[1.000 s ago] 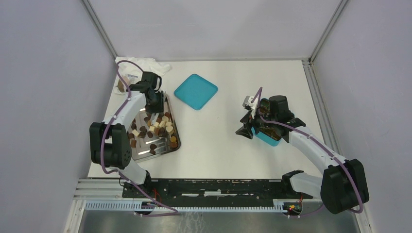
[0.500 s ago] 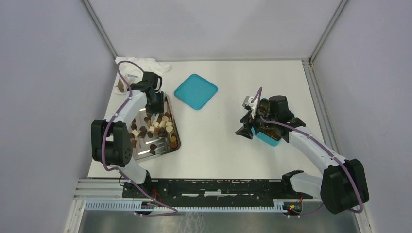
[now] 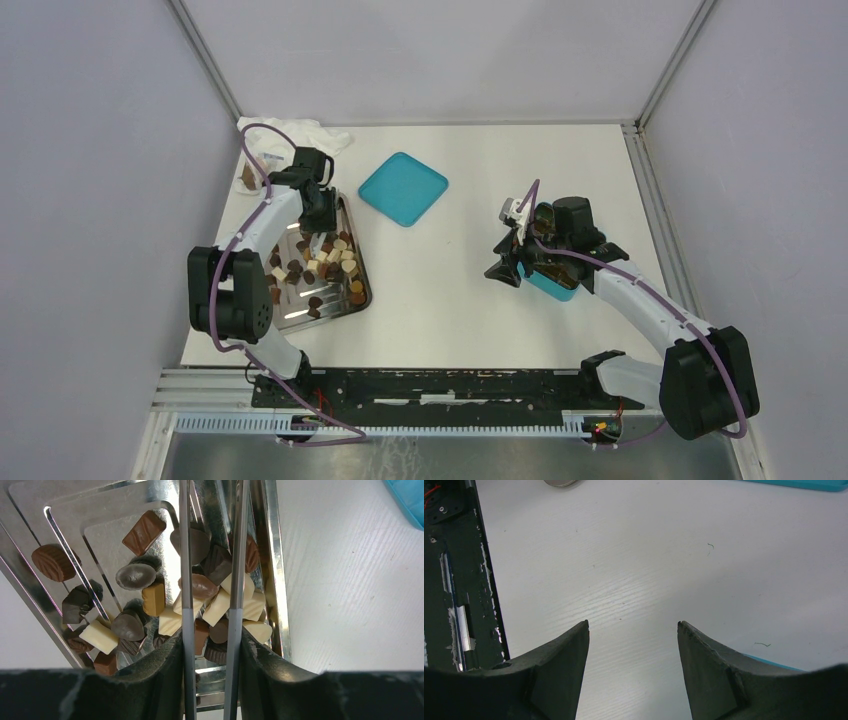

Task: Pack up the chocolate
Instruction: Pick up the fake chocolate from the plate.

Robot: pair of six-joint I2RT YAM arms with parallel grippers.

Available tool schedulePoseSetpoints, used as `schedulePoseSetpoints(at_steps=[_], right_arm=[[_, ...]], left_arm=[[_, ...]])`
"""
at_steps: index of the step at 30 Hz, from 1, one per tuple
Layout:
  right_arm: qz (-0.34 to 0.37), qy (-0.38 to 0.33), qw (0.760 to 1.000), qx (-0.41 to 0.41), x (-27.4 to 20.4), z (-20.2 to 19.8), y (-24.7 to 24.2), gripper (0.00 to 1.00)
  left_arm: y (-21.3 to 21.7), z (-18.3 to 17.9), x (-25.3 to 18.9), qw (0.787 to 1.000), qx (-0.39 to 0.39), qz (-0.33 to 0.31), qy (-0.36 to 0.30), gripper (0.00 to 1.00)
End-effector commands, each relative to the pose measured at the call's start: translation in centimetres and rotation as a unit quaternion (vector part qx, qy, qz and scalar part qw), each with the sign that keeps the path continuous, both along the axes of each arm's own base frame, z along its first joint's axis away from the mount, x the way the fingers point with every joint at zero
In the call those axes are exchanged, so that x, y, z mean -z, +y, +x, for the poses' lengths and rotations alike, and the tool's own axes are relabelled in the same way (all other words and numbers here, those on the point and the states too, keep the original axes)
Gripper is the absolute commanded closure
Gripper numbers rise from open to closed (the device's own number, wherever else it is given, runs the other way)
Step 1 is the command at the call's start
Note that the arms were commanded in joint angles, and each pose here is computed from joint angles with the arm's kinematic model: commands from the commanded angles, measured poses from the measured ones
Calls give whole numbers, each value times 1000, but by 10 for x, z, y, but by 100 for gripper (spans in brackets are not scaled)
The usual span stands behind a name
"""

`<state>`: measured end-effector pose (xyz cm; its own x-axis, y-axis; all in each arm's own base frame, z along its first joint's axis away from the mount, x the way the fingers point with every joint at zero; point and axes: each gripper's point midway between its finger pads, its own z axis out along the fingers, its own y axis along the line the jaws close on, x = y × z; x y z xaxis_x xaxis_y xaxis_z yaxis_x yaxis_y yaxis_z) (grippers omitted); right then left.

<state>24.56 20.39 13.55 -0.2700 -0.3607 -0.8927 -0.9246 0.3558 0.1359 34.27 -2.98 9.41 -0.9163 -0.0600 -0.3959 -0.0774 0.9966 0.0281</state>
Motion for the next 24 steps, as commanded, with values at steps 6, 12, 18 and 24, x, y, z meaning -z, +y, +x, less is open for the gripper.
schedulePoseSetpoints(at_steps=[6, 12, 18, 24], right_arm=[[13, -32, 999, -11, -20, 10, 5, 29], [14, -32, 999, -13, -20, 10, 5, 29], [13, -31, 999, -13, -20, 10, 5, 29], [13, -31, 999, -13, -20, 10, 5, 29]], left_arm=[[4, 14, -11, 1000, 15, 12, -21, 55], [3, 16, -10, 1000, 16, 11, -19, 55], [0, 19, -8, 1000, 19, 3, -17, 57], [-1, 19, -10, 1000, 21, -1, -17, 63]])
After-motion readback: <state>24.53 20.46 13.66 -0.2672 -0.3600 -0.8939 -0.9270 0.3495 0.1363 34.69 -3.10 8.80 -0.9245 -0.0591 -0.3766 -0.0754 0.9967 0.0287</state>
